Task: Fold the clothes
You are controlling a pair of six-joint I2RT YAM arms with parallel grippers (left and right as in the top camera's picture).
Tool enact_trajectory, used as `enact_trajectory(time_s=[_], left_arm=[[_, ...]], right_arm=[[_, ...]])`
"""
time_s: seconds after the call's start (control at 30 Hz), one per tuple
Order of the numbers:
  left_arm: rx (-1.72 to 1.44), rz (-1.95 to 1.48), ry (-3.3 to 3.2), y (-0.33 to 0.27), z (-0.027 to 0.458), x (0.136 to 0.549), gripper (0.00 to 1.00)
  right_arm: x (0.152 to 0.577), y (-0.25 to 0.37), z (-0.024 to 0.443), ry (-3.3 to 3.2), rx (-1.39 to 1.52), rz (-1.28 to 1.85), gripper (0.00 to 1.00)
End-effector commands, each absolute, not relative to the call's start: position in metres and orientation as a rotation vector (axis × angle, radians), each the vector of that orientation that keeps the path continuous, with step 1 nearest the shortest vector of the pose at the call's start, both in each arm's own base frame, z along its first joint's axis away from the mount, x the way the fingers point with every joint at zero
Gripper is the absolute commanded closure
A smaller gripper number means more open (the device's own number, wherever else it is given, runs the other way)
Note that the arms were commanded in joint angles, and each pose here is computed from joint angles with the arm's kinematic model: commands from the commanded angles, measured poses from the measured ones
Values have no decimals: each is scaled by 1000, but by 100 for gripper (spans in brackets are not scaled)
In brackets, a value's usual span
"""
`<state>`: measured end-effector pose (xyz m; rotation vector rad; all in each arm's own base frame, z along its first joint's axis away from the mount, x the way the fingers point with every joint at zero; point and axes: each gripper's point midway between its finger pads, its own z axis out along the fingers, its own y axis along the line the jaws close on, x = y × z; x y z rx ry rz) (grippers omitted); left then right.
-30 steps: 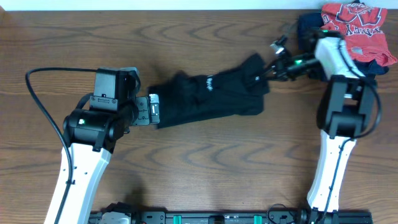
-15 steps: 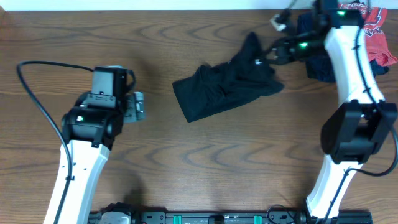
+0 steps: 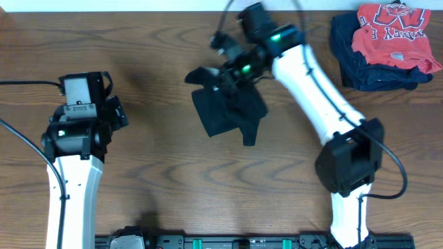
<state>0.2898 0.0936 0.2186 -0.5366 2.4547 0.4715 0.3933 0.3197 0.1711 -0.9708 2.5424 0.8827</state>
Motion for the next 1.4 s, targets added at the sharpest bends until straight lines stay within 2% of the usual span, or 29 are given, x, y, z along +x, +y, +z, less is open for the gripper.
enact_trajectory(time_s=[0.0, 0.27, 0.43, 0.5, 0.57, 0.67, 0.73, 0.8, 1.03, 1.27, 1.37], left_arm=[[-601, 484, 2419, 100, 224, 290, 2], [-601, 478, 2418, 100, 224, 291, 2], [-602, 478, 2418, 100, 224, 291, 2], [-605, 477, 2417, 100, 224, 291, 2], [-605, 477, 2417, 100, 224, 291, 2], [-605, 477, 2417, 100, 224, 291, 2], [-605, 477, 2417, 100, 224, 291, 2], [-605, 477, 2417, 100, 224, 291, 2], [-599, 454, 2418, 97, 224, 293, 2], [-535, 217, 2495, 67, 209, 304, 2], [-519, 148, 2547, 57, 196, 309, 2]], right_arm=[[387, 335, 154, 2601, -935, 764, 99], [374, 361, 101, 2668, -1017, 729, 99], [349, 374, 66, 2751, -1102, 785, 99], [339, 379, 65, 2735, -1163, 811, 94], [332, 385, 64, 2718, -1212, 809, 82], [323, 393, 65, 2697, -1259, 810, 43], [320, 395, 65, 2694, -1269, 813, 30], [321, 396, 71, 2679, -1268, 817, 26], [346, 383, 127, 2564, -1192, 780, 21], [379, 349, 160, 2529, -1052, 598, 19], [394, 332, 166, 2552, -948, 597, 13]])
